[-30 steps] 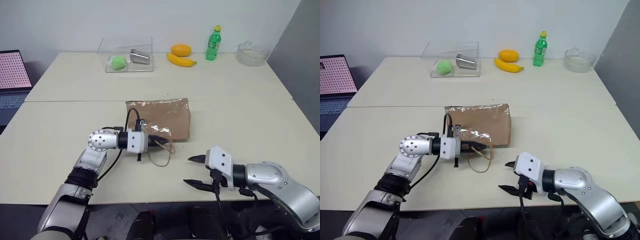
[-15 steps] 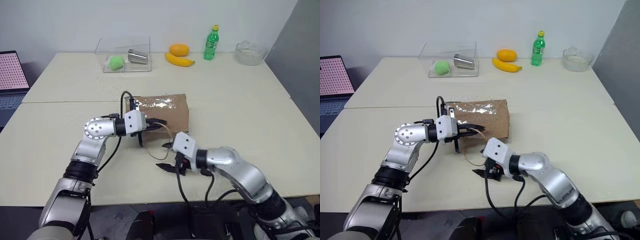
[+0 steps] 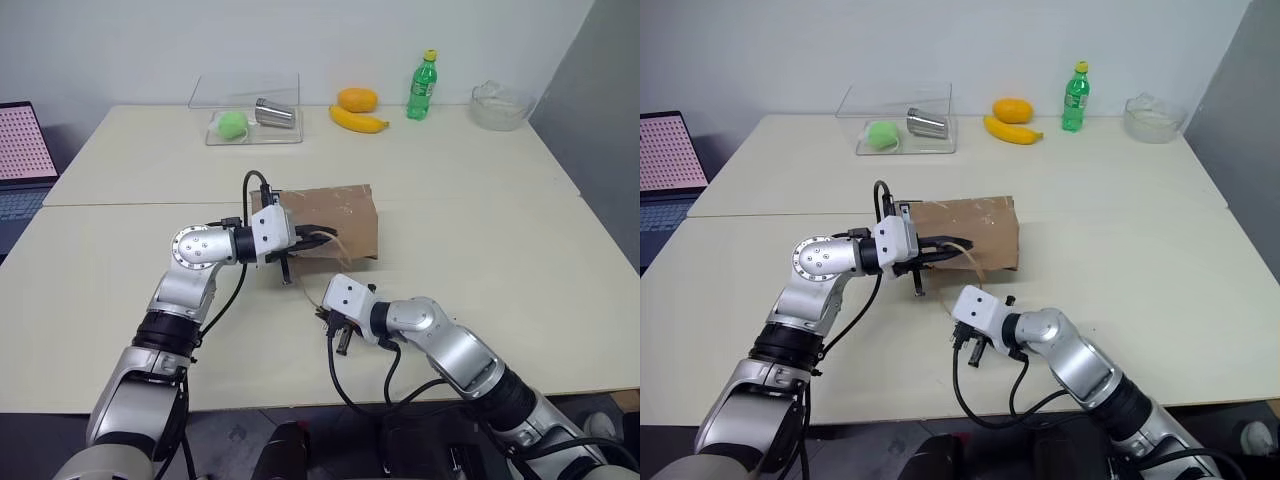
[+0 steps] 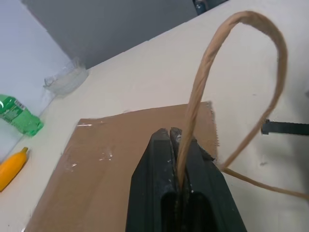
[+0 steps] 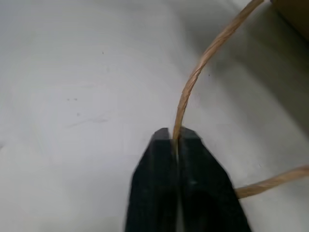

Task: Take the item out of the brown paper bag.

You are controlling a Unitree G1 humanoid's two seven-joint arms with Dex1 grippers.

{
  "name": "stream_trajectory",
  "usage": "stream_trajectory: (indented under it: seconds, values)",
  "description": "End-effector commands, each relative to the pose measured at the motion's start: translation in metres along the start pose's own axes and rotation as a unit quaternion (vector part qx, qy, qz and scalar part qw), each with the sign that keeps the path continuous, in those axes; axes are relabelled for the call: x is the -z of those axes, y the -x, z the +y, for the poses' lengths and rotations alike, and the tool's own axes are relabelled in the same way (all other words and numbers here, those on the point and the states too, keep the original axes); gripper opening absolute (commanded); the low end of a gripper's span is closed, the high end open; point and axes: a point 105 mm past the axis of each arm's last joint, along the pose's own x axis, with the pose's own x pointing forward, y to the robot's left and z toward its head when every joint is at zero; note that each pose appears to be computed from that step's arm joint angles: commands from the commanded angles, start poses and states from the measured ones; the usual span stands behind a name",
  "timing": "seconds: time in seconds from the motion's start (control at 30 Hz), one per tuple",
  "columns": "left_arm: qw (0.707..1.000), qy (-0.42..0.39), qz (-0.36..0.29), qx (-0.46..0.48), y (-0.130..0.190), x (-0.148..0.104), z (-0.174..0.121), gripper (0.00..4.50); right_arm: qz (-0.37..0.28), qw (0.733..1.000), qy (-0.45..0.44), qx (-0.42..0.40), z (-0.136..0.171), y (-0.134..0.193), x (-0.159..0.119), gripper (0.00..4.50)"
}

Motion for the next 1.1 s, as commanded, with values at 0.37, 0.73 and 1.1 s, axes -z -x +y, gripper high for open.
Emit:
stream_trajectory:
  seconds: [0.37,0.73,1.1]
  values:
    - [0.988,-0.006,-0.022,-0.152,-0.004,-0.046,0.109,0.00,0.038,0.997,0.056,-0.025,0.011,0.000,0.017,0.02]
    - [0.981,-0.005,-0.046,-0.190,-0.009,-0.076,0.150,0.00,0.060,0.996,0.063,-0.036,0.015,0.004,0.030,0.02]
    - [0.981,0.014,-0.072,-0.177,-0.007,-0.082,0.150,0.00,0.049,0.996,0.067,-0.023,0.010,0.009,0.027,0.02]
